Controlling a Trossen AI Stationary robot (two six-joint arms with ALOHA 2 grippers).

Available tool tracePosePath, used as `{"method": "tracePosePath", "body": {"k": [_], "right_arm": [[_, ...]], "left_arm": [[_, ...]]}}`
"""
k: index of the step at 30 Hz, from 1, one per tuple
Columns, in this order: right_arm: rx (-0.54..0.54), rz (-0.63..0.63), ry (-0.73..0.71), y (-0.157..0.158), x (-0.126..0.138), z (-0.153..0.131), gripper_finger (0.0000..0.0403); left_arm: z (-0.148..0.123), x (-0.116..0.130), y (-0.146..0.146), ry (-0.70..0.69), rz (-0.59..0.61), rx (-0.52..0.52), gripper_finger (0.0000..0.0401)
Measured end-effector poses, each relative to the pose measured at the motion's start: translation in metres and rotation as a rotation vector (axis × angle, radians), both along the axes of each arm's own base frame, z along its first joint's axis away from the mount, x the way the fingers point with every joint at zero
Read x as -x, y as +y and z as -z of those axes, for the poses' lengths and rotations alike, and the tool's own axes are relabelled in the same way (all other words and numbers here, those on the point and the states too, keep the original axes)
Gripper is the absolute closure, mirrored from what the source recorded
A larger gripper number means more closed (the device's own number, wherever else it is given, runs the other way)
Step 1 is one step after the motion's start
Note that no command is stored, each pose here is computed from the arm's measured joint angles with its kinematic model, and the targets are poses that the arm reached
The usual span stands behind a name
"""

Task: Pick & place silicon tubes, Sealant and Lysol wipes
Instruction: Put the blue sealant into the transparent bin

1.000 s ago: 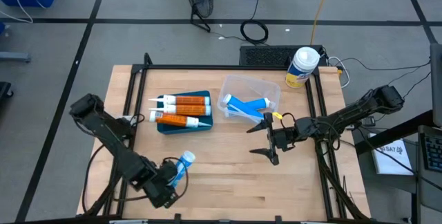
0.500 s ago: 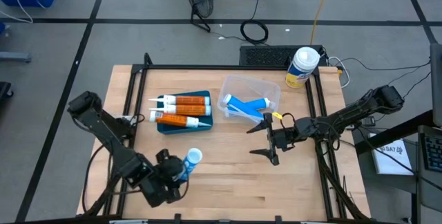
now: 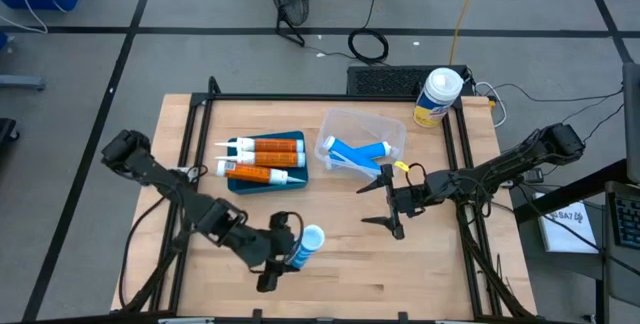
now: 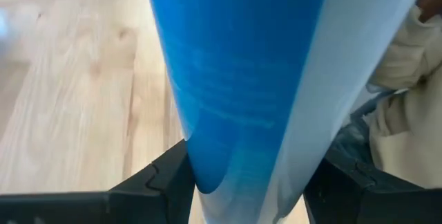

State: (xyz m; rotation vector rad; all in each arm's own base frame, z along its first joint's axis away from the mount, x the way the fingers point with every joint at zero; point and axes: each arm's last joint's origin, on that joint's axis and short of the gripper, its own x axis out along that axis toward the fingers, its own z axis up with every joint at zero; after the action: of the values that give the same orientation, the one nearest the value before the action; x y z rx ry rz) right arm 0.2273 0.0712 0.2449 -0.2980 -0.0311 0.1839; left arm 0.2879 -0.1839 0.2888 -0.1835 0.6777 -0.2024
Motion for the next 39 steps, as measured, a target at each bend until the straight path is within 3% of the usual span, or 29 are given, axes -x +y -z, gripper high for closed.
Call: {"method": "tracePosePath", "body": {"k": [4,10,14,20,23,29,33,39], "right_arm": [[0.0,0.0,0.0,0.0,0.0,0.0,0.009],[0.002,0.0,0.005,0.0,0.0,0.001,0.009],[0.002,0.0,0.006,0.0,0.0,0.001,0.009],[0.002,0.0,0.005,0.0,0.0,0.0,0.009],[0.002,0.0,0.005,0.0,0.0,0.0,0.009],[-0.001,0.0,0.005,0.0,0.0,0.0,0.009],[-0.001,0.0,0.006,0.0,0.0,0.001,0.009],[0.006,0.008,0.027,-0.001,0.0,0.003,0.009]], "left_arm": [[0.002,-0.011,0.013,0.006,0.028,0.023,0.0184],[0.034,-0.026,0.022,0.023,0.094,0.185,0.0184],[0.047,-0.028,0.018,-0.034,0.14,0.208,0.0184],[0.05,-0.025,0.013,-0.328,0.124,0.121,0.0184],[0.05,-0.023,0.016,-0.464,0.099,0.126,0.0184],[0.069,-0.017,0.031,-0.414,0.042,0.127,0.0184],[0.055,-0.008,0.041,-0.449,0.004,0.11,0.0184],[0.029,0.022,0.056,-0.426,-0.08,-0.012,0.0184]]}}
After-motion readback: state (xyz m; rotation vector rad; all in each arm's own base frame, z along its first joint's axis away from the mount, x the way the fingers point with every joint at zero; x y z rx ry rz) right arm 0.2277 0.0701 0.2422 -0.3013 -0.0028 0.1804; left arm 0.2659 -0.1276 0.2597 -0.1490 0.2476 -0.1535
